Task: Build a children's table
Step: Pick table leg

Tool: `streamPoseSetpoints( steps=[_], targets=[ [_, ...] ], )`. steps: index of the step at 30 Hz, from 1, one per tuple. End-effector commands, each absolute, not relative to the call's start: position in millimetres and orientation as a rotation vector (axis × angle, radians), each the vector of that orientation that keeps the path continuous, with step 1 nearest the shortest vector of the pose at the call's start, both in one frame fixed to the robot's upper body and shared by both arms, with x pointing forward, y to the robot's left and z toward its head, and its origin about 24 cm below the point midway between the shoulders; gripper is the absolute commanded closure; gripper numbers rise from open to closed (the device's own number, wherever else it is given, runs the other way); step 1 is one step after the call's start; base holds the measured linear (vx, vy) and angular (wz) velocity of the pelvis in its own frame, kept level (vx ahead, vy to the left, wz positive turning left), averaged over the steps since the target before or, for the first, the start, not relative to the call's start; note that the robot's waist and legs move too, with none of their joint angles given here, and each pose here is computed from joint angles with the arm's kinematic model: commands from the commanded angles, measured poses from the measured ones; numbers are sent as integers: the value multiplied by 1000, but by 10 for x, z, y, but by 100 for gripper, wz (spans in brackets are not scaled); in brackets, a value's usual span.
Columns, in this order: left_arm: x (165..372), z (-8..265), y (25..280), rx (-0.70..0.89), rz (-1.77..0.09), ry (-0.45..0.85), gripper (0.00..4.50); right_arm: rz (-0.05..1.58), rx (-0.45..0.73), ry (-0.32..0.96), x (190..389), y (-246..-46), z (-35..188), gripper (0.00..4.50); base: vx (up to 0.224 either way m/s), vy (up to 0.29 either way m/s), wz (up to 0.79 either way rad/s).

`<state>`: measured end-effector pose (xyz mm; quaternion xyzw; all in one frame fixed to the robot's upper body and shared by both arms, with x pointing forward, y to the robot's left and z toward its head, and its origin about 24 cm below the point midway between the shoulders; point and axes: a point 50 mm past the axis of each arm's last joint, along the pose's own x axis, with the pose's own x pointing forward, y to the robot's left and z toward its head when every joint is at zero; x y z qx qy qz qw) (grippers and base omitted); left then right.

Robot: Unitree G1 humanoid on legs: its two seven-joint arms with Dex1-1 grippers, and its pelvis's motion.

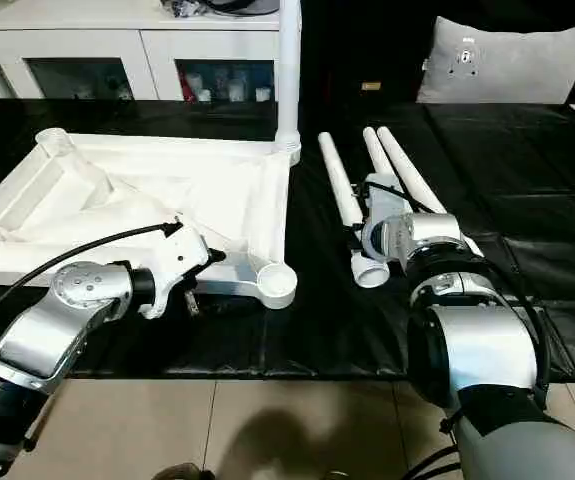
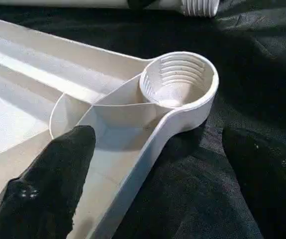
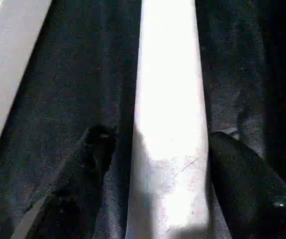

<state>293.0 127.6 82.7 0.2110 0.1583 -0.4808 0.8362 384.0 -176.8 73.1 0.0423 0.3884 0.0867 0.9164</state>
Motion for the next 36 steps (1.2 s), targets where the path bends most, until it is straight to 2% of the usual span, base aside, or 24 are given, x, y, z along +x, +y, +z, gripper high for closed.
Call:
streamPoseSetpoints(
  steps=[1, 9, 18, 20, 21, 22, 24, 25, 26, 27, 28, 29, 31, 32, 36],
  targets=[
    [2921, 866, 1256, 460, -1031, 328, 0, 197, 101, 856, 3788, -1729, 643, 170, 0, 0, 0],
    [2923, 868, 1235, 456, -1042, 332, 0, 205, 102, 868, 3770, -1716, 609, 245, 0, 0, 0],
    [2910, 899, 1233, 441, -1054, 320, 0, 154, 188, 848, 3757, -1766, 580, 266, 0, 0, 0],
    [2935, 970, 1198, 389, -1032, 254, 0, 93, 302, 743, 3822, -1826, 671, 267, 0, 0, 0],
    [2935, 970, 1198, 389, -1032, 254, 0, 93, 302, 743, 3822, -1826, 671, 267, 0, 0, 0],
    [2978, 1027, 1174, 359, -1000, 211, 0, 98, 393, 622, 3880, -1847, 771, 268, 0, 0, 0],
    [2997, 1053, 1166, 345, -985, 193, 0, 99, 425, 555, 3906, -1859, 820, 268, 0, 0, 0],
    [3043, 1122, 1133, 303, -955, 148, 0, 139, 451, 409, 3940, -1884, 935, 268, 0, 0, 0],
    [3055, 1141, 1124, 291, -947, 135, 0, 151, 454, 369, 3945, -1891, 967, 268, 0, 0, 0],
    [3122, 1256, 1068, 186, -908, 86, 0, 218, 569, 256, 3934, -1901, 1084, 268, 0, 0, 0],
    [3134, 1280, 1056, 163, -901, 77, 0, 232, 590, 231, 3929, -1905, 1109, 268, 0, 0, 0],
    [3172, 1380, 1011, 90, -882, 33, 0, 301, 677, 155, 3894, -1904, 1180, 268, 0, 0, 0],
    [3204, 1468, 971, 23, -865, 0, 0, 372, 743, 84, 3848, -1903, 1240, 268, 0, 0, 0],
    [3234, 1569, 935, -61, -853, -44, 0, 469, 789, -1, 3776, -1880, 1316, 268, 0, 0, 0],
    [3297, 1788, 848, -302, -841, -120, 0, 732, 858, -159, 3550, -1787, 1499, 268, 0, 0, 0]
  ],
)
